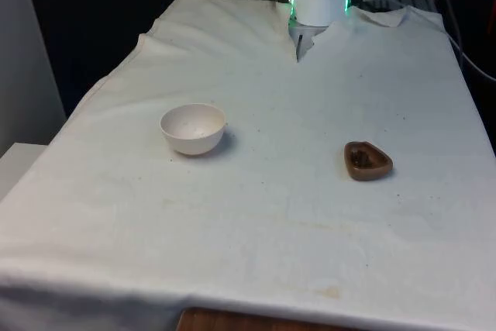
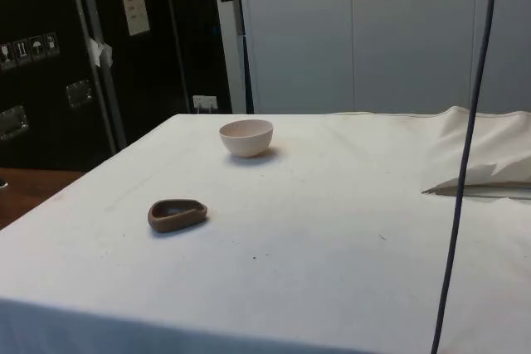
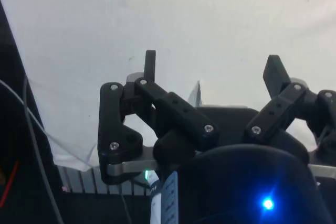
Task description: Pour the coffee beans from the cup into the bowl.
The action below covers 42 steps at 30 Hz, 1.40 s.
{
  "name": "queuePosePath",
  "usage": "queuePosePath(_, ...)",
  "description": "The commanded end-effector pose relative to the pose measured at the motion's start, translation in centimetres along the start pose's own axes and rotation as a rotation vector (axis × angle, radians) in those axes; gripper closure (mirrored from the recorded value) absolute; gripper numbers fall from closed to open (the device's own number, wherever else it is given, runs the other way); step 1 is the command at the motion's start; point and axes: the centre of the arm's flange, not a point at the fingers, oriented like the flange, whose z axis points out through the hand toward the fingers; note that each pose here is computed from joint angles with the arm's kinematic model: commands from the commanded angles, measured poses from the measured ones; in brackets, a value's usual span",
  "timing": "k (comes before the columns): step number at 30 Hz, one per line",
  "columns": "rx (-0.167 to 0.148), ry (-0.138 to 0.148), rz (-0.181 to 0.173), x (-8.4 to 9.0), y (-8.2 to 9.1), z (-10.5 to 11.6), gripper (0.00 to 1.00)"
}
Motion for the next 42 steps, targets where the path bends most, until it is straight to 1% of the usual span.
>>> queuePosePath(1, 0.0, 0.003, -0.001, 0.2, 0.0, 0.1, 0.0)
queuePosePath(2, 0.0, 0.008, -0.002, 0.4, 0.0, 0.2, 0.0)
queuePosePath(3, 0.0, 0.025, -0.003, 1.1, 0.0, 0.7, 0.0)
queuePosePath(4, 0.0, 0.032, -0.002, 1.3, -0.1, 0.8, 0.0)
queuePosePath(7, 0.0, 0.049, -0.002, 1.9, -0.3, 1.1, 0.0)
queuePosePath(10, 0.008, 0.059, 0.002, 2.5, -0.9, 1.7, 0.0)
queuePosePath(11, 0.001, 0.053, -0.002, 2.3, -0.6, 1.5, 0.0)
queuePosePath(14, 0.015, 0.068, 0.005, 2.8, -1.4, 2.1, 0.0)
queuePosePath(18, 0.026, 0.073, 0.009, 3.3, -2.1, 2.9, 0.0)
queuePosePath(19, 0.03, 0.076, 0.01, 3.5, -2.5, 3.4, 0.0)
queuePosePath(20, 0.023, 0.069, 0.004, 3.3, -2.3, 3.1, 0.0)
queuePosePath(21, 0.033, 0.077, 0.011, 3.6, -2.7, 3.5, 0.0)
queuePosePath(30, 0.047, 0.088, 0.019, 5.0, -4.7, 5.8, 0.0)
queuePosePath(31, 0.039, 0.086, 0.014, 4.7, -4.4, 5.6, 0.0)
queuePosePath(32, 0.049, 0.088, 0.019, 5.1, -4.9, 6.0, 0.0)
queuePosePath(37, 0.06, 0.093, 0.023, 6.0, -6.1, 7.2, 0.0)
queuePosePath(38, 0.054, 0.088, 0.018, 5.8, -5.9, 7.1, 0.0)
queuePosePath(39, 0.062, 0.092, 0.022, 6.2, -6.3, 7.4, 0.0)
queuePosePath(42, 0.068, 0.096, 0.024, 6.7, -7.1, 8.2, 0.0)
